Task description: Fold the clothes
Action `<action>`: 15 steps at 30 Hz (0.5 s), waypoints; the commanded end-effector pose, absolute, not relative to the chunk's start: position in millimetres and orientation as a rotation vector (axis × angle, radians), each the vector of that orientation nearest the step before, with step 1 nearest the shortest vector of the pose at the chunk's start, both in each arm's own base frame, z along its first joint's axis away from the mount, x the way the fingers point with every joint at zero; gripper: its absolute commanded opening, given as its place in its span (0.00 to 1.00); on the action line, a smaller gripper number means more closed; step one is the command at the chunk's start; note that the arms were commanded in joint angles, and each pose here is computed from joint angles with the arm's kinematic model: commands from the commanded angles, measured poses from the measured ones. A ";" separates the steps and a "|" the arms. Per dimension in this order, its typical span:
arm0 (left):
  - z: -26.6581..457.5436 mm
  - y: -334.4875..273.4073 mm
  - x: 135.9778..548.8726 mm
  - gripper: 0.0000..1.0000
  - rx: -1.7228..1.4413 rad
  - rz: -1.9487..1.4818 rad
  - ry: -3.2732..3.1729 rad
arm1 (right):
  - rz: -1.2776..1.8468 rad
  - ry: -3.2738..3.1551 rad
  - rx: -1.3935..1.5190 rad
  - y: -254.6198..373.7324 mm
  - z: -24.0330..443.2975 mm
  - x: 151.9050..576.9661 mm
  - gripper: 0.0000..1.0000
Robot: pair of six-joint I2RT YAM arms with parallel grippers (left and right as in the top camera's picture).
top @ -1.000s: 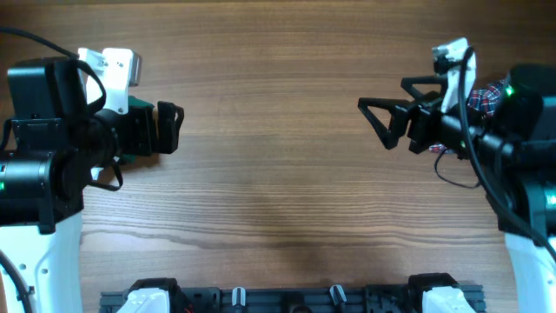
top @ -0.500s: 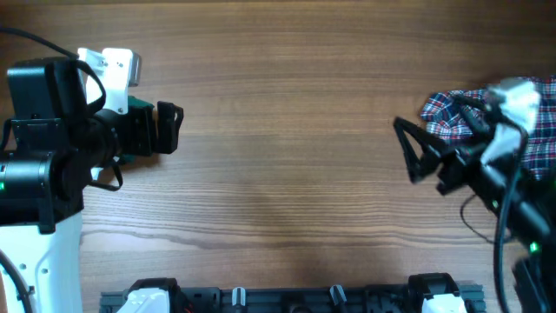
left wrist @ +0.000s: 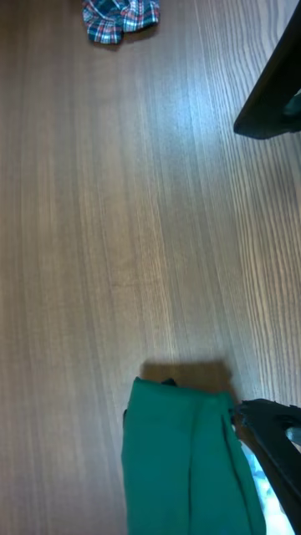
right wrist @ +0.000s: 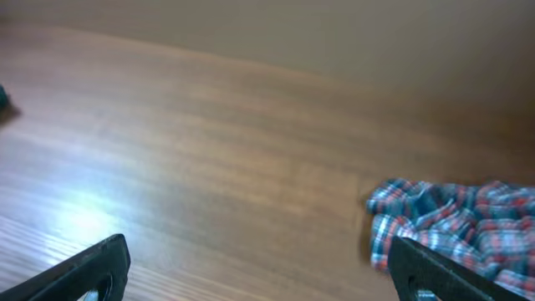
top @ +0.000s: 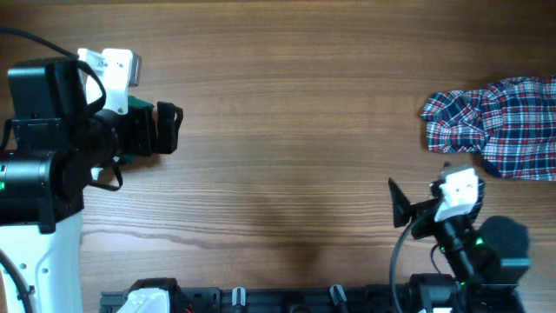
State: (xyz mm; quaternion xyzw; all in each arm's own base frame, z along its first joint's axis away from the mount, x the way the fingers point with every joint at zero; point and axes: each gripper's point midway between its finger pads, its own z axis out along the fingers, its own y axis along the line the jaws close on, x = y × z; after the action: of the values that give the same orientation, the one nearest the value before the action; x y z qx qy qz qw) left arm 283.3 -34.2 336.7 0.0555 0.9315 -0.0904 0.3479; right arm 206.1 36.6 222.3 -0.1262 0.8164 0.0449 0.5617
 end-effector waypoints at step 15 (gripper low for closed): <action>337.7 -34.8 283.7 1.00 0.166 -0.225 2.409 | 0.110 1.971 -0.274 34.2 111.2 209.5 0.99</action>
State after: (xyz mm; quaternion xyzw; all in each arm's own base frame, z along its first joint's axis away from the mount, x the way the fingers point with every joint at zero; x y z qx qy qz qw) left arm 283.4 -34.1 336.8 0.0554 0.9315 -0.0902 0.3481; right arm 210.5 36.7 125.3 -0.1241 0.8207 0.0473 0.5557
